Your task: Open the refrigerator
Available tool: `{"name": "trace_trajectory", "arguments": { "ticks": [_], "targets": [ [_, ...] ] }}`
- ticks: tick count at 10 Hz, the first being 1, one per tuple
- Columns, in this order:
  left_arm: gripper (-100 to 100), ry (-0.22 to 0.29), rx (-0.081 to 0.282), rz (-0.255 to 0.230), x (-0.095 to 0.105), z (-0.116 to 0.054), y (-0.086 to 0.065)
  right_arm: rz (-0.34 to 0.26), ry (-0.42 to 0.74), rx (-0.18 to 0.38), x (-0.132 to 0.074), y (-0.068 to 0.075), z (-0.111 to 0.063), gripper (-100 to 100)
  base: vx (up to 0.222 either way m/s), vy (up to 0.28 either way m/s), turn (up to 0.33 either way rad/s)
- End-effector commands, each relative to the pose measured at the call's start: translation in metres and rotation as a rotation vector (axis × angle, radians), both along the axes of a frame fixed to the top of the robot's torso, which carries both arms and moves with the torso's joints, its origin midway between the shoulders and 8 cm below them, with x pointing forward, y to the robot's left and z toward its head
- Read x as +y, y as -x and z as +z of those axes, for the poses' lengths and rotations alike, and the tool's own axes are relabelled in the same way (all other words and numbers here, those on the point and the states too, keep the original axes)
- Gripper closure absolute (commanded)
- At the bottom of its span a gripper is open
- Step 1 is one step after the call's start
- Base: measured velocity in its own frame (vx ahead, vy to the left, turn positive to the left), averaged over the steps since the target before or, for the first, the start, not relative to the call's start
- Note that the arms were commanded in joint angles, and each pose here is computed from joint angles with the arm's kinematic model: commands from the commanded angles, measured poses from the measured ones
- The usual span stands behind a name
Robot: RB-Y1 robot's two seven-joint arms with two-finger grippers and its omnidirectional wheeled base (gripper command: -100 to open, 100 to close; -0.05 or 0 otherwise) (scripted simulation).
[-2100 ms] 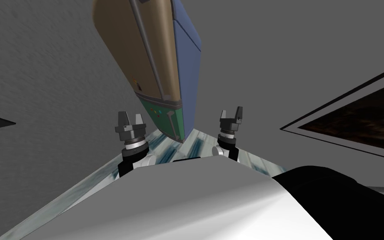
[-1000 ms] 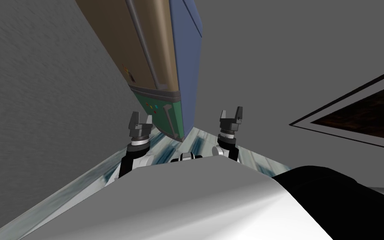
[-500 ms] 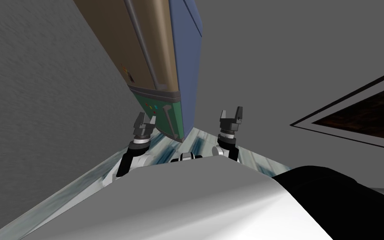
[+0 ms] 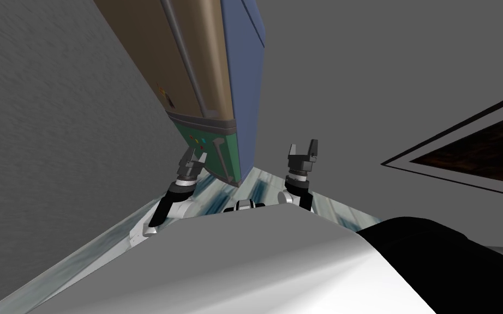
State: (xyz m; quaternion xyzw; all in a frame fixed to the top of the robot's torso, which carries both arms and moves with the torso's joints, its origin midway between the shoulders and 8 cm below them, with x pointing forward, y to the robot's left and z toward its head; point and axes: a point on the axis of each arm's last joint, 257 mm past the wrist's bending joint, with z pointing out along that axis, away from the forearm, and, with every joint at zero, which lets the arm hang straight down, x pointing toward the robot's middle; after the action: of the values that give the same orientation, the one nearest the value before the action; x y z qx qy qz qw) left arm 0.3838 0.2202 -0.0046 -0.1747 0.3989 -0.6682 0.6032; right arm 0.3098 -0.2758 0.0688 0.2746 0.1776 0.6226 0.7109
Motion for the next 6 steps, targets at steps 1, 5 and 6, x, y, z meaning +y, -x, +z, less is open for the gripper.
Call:
{"name": "trace_trajectory", "arguments": {
  "ticks": [1, 5, 6],
  "targets": [
    [-100, -0.034, 0.028, -0.03, -0.001, -0.007, -0.007, 0.0, 0.0, 0.0, 0.0, 0.0, 0.0, 0, 0.021, -0.002, -0.007],
    [-100, -0.091, 0.079, -0.071, 0.002, -0.019, -0.021, 0.0, 0.0, 0.0, 0.0, 0.0, 0.0, 0, 0.025, -0.001, -0.01],
    [-100, -0.107, 0.103, -0.084, 0.004, -0.024, -0.028, 0.0, 0.0, 0.0, 0.0, 0.0, 0.0, 0, 0.019, -0.009, -0.015]
  ]
}}
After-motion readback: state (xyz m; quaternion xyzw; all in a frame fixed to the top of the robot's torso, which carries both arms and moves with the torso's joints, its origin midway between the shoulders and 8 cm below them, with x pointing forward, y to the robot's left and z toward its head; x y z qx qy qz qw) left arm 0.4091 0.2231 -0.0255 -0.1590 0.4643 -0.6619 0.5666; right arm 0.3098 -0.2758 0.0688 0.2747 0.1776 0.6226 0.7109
